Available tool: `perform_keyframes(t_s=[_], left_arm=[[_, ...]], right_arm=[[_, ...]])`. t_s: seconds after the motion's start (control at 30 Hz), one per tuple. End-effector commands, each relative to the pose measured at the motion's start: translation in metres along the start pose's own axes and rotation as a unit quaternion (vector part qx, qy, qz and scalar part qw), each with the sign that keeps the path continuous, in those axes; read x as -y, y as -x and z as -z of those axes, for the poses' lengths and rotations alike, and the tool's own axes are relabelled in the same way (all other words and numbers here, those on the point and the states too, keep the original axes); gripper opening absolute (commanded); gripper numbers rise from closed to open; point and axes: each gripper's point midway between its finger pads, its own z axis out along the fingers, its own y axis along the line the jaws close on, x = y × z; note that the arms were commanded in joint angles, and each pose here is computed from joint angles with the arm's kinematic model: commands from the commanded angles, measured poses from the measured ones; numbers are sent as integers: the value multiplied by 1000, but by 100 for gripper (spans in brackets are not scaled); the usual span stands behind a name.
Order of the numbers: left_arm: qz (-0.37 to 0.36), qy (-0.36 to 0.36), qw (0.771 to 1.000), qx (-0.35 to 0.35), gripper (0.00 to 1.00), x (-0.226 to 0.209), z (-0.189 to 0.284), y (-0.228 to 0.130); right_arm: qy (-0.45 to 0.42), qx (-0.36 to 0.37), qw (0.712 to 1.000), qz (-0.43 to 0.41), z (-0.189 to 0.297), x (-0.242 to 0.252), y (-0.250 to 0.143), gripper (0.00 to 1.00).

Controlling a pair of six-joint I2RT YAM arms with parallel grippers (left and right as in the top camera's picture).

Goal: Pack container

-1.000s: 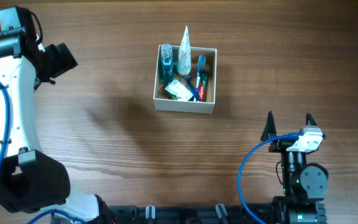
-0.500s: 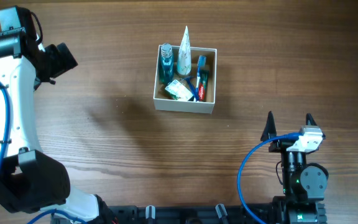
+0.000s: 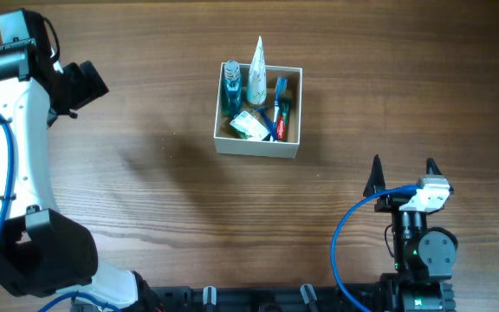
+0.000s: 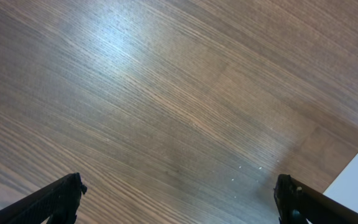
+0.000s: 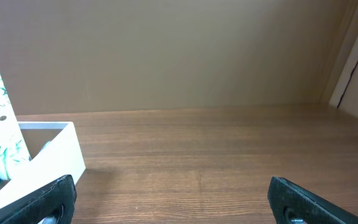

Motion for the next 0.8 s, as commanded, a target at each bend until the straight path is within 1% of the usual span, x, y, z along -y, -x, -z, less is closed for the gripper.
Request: perform_keyframes(t_s=[0.0, 0.13, 0.27, 0.37, 0.57, 0.67, 0.77], left_arm=[[-1, -8, 999, 53, 100, 0, 29, 9], [3, -25, 994, 109, 100, -1, 37, 10], [27, -55, 985, 162, 100, 3, 33, -1], [34, -94, 974, 205, 100, 13, 29, -15], [-5, -190, 939, 287, 100, 43, 32, -53], [-21, -231, 912, 339, 100, 52, 42, -74], [-33, -259, 893, 368, 100, 55, 46, -96]], right_arm=[[5, 4, 1000, 3, 0, -1, 1, 100], [5, 4, 1000, 3, 0, -1, 1, 100], [5, 4, 1000, 3, 0, -1, 1, 100], [5, 4, 1000, 3, 0, -1, 1, 100], [5, 4, 1000, 3, 0, -1, 1, 100], [5, 4, 1000, 3, 0, -1, 1, 100], [5, 4, 1000, 3, 0, -1, 1, 100]])
